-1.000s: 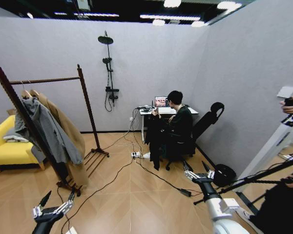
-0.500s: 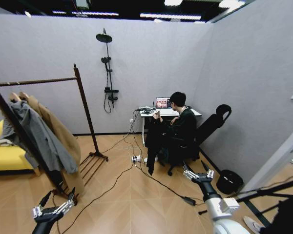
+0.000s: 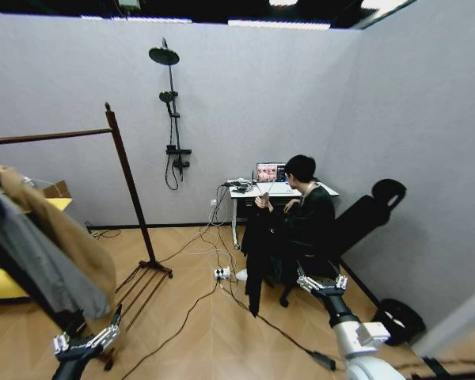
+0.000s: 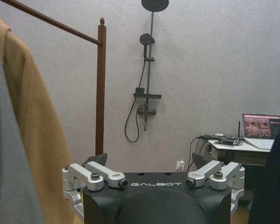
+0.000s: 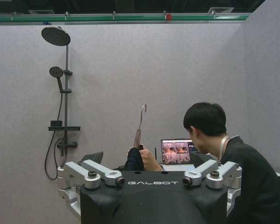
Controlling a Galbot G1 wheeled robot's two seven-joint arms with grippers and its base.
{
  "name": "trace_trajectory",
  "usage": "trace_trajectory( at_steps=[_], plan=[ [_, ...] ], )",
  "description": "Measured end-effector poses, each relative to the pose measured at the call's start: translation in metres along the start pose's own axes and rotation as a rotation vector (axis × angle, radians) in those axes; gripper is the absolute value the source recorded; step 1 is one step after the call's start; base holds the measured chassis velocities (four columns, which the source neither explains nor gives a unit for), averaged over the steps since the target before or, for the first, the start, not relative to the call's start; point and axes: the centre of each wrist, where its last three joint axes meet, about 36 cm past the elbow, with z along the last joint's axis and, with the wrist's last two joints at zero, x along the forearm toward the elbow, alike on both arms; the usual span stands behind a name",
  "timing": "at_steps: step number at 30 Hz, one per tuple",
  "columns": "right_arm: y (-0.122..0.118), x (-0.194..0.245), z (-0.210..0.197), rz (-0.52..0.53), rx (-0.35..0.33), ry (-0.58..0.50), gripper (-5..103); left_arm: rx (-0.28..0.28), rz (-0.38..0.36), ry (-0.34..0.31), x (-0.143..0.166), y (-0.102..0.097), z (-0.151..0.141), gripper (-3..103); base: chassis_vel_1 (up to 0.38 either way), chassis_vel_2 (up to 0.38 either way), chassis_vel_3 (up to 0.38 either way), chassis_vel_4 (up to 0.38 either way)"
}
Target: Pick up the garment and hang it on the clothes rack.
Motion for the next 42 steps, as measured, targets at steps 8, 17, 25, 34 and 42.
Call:
trace_trajectory(
  at_steps=[8, 17, 25, 34, 42],
  plan=[
    [0.0025, -0.002, -0.0044, -0.012, 0.014, -0.034, 100, 0.0, 0.0, 0.0, 0.0, 0.0, 0.0, 100, -0.326, 0.314, 0.328, -0.34],
    [-0.0014, -0.0074, -0.0088, 0.015, 0.024, -0.054, 100, 0.0, 0.0, 0.0, 0.0, 0.0, 0.0, 100, -0.118, 0.105, 0.055, -0.078],
    [-0.0013, -0.0041, -0.0096, 0.014, 0.009, -0.035, 100, 0.0, 0.0, 0.0, 0.0001, 0.0, 0.0, 100, 0.053, -0.032, -0.025, 0.038],
    [0.0015, -0.0031, -0.0069, -0.003, -0.004, -0.027, 100, 0.0, 0.0, 0.0, 0.0, 0.0, 0.0, 100, -0.065, 0.041, 0.058, -0.071],
    [0.0006, -0.0061, -0.0052, -0.015, 0.001, -0.031, 100, 0.0, 0.0, 0.0, 0.0, 0.0, 0.0, 100, -0.142, 0.15, 0.157, -0.172]
  ],
)
